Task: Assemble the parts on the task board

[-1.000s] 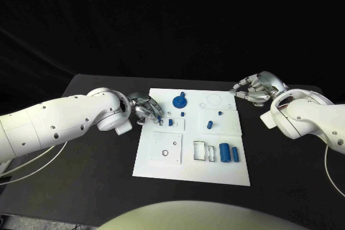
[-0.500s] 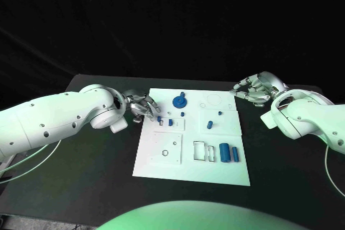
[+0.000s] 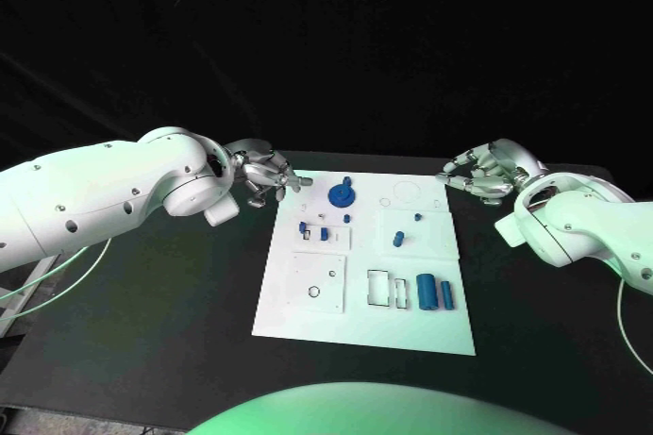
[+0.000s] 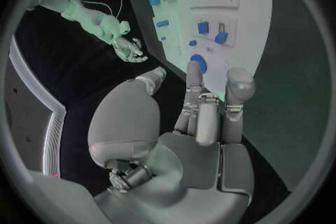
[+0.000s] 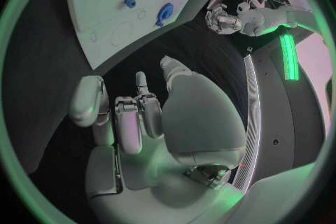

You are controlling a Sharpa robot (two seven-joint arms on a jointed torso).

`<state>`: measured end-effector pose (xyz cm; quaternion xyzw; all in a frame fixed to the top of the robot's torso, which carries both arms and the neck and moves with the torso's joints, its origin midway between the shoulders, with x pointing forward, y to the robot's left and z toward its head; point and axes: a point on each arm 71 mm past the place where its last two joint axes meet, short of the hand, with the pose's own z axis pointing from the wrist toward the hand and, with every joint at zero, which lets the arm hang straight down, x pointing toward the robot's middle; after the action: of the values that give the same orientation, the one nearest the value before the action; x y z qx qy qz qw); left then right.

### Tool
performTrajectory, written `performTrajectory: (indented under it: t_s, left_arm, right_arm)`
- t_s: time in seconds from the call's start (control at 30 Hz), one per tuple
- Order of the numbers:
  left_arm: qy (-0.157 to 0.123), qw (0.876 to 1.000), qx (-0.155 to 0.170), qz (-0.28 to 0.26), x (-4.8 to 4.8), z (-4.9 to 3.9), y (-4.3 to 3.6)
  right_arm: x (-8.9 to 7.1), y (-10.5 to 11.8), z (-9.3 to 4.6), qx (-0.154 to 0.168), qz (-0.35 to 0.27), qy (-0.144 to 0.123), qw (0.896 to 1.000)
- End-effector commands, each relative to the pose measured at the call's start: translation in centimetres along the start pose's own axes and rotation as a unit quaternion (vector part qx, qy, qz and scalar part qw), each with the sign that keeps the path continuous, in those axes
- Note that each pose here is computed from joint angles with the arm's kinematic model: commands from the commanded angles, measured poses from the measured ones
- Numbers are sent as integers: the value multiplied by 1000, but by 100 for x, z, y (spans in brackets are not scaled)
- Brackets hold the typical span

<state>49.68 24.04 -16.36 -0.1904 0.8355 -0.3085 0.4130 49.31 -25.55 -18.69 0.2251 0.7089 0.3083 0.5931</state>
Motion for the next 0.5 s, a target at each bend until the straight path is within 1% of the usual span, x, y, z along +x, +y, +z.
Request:
performTrajectory:
  t_s: [0.03, 0.07, 0.13, 0.17, 0.23, 0.27, 0.37, 0.5]
  left_arm:
    - [14, 996, -40, 76, 3, 39, -32]
    - [21, 995, -46, 82, 8, 48, -37]
    - [45, 991, -68, 102, 27, 77, -50]
    - [50, 990, -73, 106, 31, 83, -52]
    - [73, 984, -95, 129, 40, 118, -71]
    - [79, 982, -102, 138, 38, 132, -81]
    - [92, 974, -122, 166, 18, 180, -117]
    - [98, 964, -144, 199, -12, 232, -154]
  right_arm:
    - [23, 9, 3, -3, -5, 9, 1000]
    - [24, 10, 3, -3, -5, 9, 1000]
    - [27, 13, 4, -3, -4, 10, 1000]
    - [28, 13, 5, -3, -4, 10, 1000]
    - [29, 14, 6, -3, -4, 9, 1000]
    - [29, 14, 6, -3, -4, 9, 1000]
    - [33, 17, 8, -4, -4, 10, 1000]
    - [38, 21, 9, -4, -4, 10, 1000]
